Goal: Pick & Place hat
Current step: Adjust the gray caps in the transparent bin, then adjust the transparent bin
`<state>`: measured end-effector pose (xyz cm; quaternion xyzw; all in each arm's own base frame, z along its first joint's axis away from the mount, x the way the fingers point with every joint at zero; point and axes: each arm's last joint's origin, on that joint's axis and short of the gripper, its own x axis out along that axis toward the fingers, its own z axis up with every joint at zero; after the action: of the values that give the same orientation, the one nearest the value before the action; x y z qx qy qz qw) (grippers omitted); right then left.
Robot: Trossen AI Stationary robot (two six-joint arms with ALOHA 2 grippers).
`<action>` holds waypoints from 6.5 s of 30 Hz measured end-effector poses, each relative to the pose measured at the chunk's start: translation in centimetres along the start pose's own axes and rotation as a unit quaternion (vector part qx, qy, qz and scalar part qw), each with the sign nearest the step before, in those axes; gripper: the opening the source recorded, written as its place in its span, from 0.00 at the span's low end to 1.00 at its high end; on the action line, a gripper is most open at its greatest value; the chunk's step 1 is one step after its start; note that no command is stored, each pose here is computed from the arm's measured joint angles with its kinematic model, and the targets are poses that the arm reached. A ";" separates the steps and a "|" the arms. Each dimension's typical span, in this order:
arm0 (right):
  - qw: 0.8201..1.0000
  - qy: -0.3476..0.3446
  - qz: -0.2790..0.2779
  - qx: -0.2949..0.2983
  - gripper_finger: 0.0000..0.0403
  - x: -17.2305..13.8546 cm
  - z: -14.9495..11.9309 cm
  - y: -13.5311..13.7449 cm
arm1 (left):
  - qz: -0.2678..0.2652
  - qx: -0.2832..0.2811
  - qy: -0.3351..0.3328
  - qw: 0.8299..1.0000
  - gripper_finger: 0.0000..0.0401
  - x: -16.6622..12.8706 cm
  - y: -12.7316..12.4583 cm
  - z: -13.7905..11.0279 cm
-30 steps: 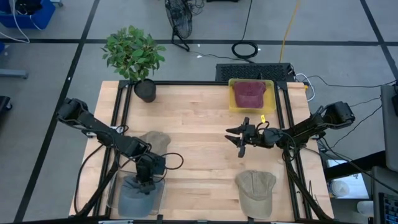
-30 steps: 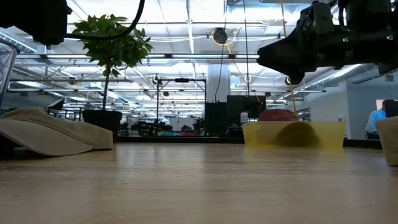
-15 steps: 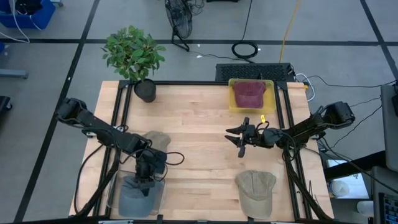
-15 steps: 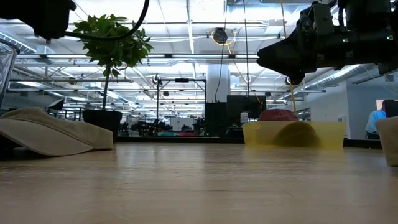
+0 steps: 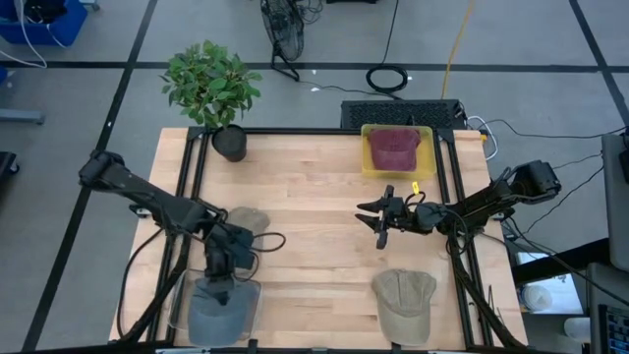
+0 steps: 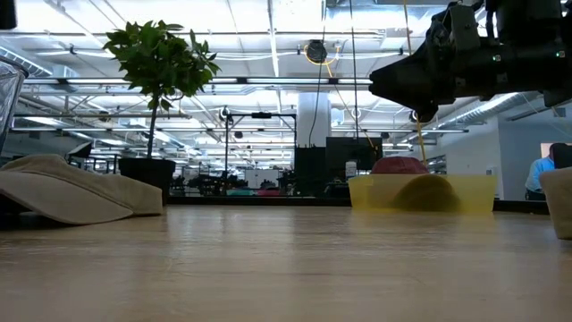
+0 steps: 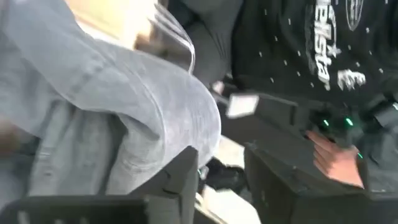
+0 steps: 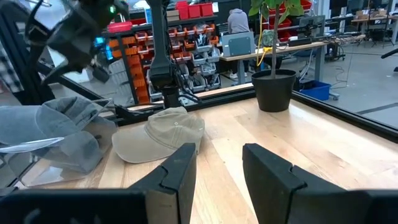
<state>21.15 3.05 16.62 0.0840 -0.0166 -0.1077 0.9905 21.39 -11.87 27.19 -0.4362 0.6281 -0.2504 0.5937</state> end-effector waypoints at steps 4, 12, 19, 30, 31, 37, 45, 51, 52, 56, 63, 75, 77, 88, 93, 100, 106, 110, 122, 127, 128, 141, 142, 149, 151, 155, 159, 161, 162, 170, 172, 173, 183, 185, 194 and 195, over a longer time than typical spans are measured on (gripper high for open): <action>1.000 0.003 -0.001 -0.001 0.30 0.0 -0.1 0.0 | 0.034 0.017 -0.043 0.998 0.23 0.4 -0.9 -1.1; 1.000 0.013 -0.003 -0.006 0.30 0.0 -0.3 -0.1 | 0.027 0.048 -0.012 0.998 0.05 3.3 -1.5 -2.6; 1.000 0.012 -0.003 -0.002 0.30 0.0 -0.3 0.0 | 0.024 0.079 -0.044 0.996 0.03 4.4 -2.3 -3.0; 1.000 0.013 -0.003 -0.002 0.30 0.0 -0.3 -0.1 | 0.102 0.038 0.054 0.993 0.02 8.4 3.2 -2.5; 1.000 0.013 -0.003 -0.002 0.30 0.0 -0.3 -0.1 | 0.105 0.037 0.057 0.992 0.01 8.4 3.5 -2.5; 1.000 0.015 -0.004 -0.003 0.30 0.0 -0.3 -0.1 | 0.109 0.068 0.060 0.990 0.02 8.3 4.1 -2.6; 1.000 0.015 -0.004 -0.003 0.30 0.0 -0.3 -0.1 | 0.170 0.112 0.081 0.976 0.01 8.0 5.2 -3.2; 1.000 0.015 -0.004 -0.003 0.30 0.0 -0.3 -0.1 | 0.208 0.149 0.052 0.965 0.01 7.9 5.5 -3.1; 1.000 0.015 -0.004 -0.003 0.30 0.0 -0.3 -0.1 | 0.212 0.152 0.048 0.964 0.01 7.9 5.5 -3.1; 1.000 0.015 -0.004 -0.003 0.30 0.0 -0.3 -0.1 | 0.225 0.153 0.033 0.962 0.02 7.8 5.6 -2.9; 1.000 0.015 -0.004 -0.003 0.30 0.0 -0.3 -0.1 | 0.237 0.090 -0.041 0.966 0.04 7.5 5.6 -1.9; 1.000 0.015 -0.004 -0.003 0.30 0.0 -0.3 -0.1 | 0.112 0.049 -0.065 0.990 0.05 6.6 3.6 -0.9; 1.000 0.015 -0.004 -0.003 0.30 0.0 -0.3 -0.1 | 0.099 0.050 -0.070 0.991 0.05 6.1 3.2 -1.2; 1.000 0.013 -0.003 0.004 0.30 0.0 -0.3 -0.1 | 0.039 0.118 -0.124 0.984 0.01 0.6 1.2 -4.0; 1.000 0.012 -0.003 0.004 0.30 0.0 -0.2 0.0 | 0.244 0.053 -0.201 0.947 0.02 -1.9 4.5 -6.0; 1.000 0.012 -0.003 0.008 0.30 0.0 -0.2 0.0 | 0.281 0.110 -0.219 0.928 0.02 -1.7 4.6 -5.4; 1.000 0.012 -0.003 0.008 0.30 0.0 -0.2 0.0 | 0.273 0.204 -0.298 0.892 0.02 -0.9 3.4 -2.2; 1.000 0.011 -0.003 0.008 0.30 0.0 -0.2 0.0 | 0.262 0.253 -0.333 0.870 0.02 -0.3 3.1 0.7; 1.000 0.012 -0.003 0.011 0.30 0.0 -0.2 0.0 | 0.222 0.295 -0.300 0.880 0.02 3.3 5.1 6.6; 1.000 0.014 -0.004 0.010 0.30 0.0 -0.3 -0.1 | 0.222 0.299 -0.284 0.883 0.02 4.5 5.3 6.6; 1.000 0.015 -0.004 0.010 0.30 0.0 -0.3 -0.1 | 0.227 0.297 -0.274 0.886 0.02 4.8 5.5 6.5; 1.000 0.015 -0.004 0.010 0.30 0.0 -0.3 -0.1 | 0.228 0.287 -0.215 0.905 0.02 7.0 5.5 4.9; 1.000 0.015 -0.004 0.010 0.30 0.0 -0.3 -0.1 | 0.232 0.280 -0.209 0.908 0.02 7.0 5.6 4.8; 1.000 0.015 -0.003 0.010 0.30 0.0 -0.3 -0.1 | 0.299 0.217 -0.145 0.918 0.02 7.2 7.3 3.4; 1.000 0.016 -0.004 0.010 0.30 0.0 -0.3 -0.1 | 0.313 0.207 -0.131 0.918 0.02 7.3 7.6 3.0; 1.000 0.016 -0.003 0.010 0.30 0.0 -0.3 -0.1 | 0.317 0.203 -0.114 0.920 0.02 7.6 7.5 2.2; 1.000 0.017 -0.004 0.009 0.30 0.0 -0.3 -0.1 | 0.324 0.194 -0.102 0.921 0.02 8.0 7.6 1.6; 1.000 0.015 -0.003 0.010 0.30 0.0 -0.3 -0.1 | 0.322 0.191 -0.100 0.922 0.02 8.1 7.5 1.5; 1.000 0.015 -0.003 0.010 0.30 0.0 -0.3 -0.1 | 0.323 0.190 -0.099 0.922 0.02 8.1 7.5 1.4; 1.000 0.015 -0.003 0.010 0.30 0.0 -0.3 -0.1 | 0.305 0.206 -0.139 0.920 0.02 6.3 6.3 1.2; 1.000 0.014 -0.003 0.011 0.30 0.0 -0.3 -0.1 | 0.303 0.214 -0.166 0.914 0.02 5.3 5.8 1.2; 1.000 0.014 -0.004 0.012 0.30 0.0 -0.3 -0.1 | 0.304 0.218 -0.178 0.910 0.02 4.9 5.6 1.1; 1.000 0.014 -0.003 0.012 0.30 0.0 -0.3 0.0 | 0.226 0.299 -0.307 0.875 0.02 3.3 2.8 2.5; 1.000 0.015 -0.003 0.012 0.30 0.0 -0.3 -0.1 | 0.183 0.321 -0.321 0.872 0.02 3.8 2.0 3.0; 1.000 0.016 -0.004 0.011 0.30 0.0 -0.3 -0.1 | 0.163 0.287 -0.223 0.917 0.02 8.2 3.5 3.1; 1.000 0.016 -0.004 0.011 0.30 0.0 -0.3 -0.1 | 0.159 0.284 -0.212 0.921 0.02 8.6 3.6 3.0</action>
<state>21.15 3.05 16.28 0.0970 -0.0014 -0.1097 0.9892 24.08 -16.80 19.19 -0.1863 0.4509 -0.2219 0.8442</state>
